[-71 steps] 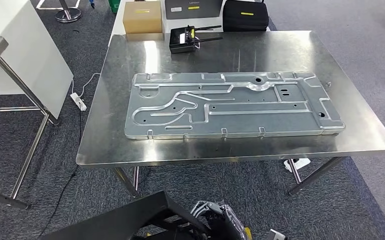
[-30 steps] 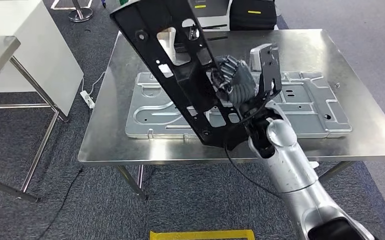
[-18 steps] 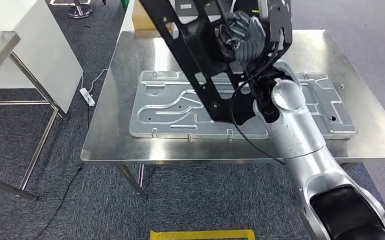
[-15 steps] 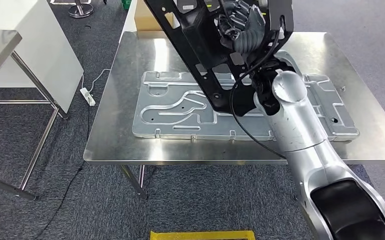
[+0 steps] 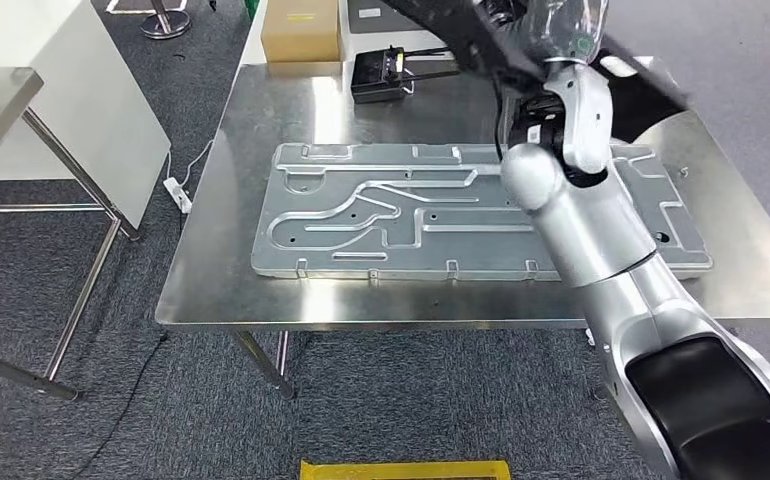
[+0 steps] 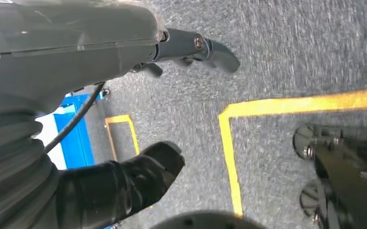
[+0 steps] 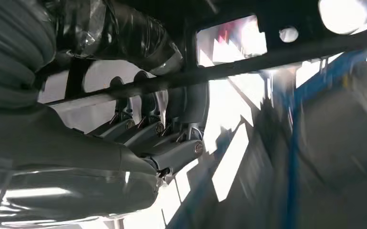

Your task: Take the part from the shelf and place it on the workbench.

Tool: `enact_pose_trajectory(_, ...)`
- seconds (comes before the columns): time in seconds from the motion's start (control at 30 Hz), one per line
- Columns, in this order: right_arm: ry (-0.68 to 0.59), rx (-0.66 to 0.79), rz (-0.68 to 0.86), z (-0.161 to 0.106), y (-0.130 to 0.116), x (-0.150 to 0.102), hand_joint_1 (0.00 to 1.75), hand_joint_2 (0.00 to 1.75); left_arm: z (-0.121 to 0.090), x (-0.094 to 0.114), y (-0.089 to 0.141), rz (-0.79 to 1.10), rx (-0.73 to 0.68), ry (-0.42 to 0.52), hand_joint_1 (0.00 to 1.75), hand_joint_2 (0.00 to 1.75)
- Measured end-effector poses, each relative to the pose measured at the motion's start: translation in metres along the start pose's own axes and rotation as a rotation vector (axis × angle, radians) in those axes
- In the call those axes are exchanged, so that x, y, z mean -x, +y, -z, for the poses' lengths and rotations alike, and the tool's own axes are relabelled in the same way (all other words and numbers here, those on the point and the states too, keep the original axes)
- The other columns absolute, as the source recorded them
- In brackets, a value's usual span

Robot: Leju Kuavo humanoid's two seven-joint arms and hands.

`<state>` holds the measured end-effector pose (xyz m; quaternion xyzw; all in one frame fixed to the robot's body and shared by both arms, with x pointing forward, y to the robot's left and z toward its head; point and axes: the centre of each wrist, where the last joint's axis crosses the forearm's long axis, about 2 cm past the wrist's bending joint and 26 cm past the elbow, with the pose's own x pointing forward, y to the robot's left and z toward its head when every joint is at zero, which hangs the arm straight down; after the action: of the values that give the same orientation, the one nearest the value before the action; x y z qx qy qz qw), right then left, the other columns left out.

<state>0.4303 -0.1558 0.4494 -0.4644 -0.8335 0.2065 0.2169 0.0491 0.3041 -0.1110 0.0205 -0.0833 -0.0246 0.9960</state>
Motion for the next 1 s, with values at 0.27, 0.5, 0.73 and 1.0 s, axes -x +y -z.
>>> enact_pose_trajectory(0.27,-0.144,0.063,-0.485,-0.039,0.026,0.012,1.75,1.75,0.0,-0.002,-0.002,0.052,0.01,0.0,0.0,1.75)
enact_pose_trajectory(0.5,-0.123,0.084,-0.609,-0.063,0.042,0.03,1.75,1.75,0.0,-0.004,-0.003,0.09,0.013,0.001,0.0,1.75)
enact_pose_trajectory(0.73,-0.231,0.026,-0.692,-0.088,0.055,0.048,1.75,1.75,0.0,-0.006,-0.004,0.103,0.014,-0.003,0.0,1.75)
enact_pose_trajectory(1.0,-0.319,0.007,-0.703,-0.105,0.064,0.057,1.75,1.75,0.0,-0.007,-0.005,0.109,0.016,-0.004,0.0,1.75)
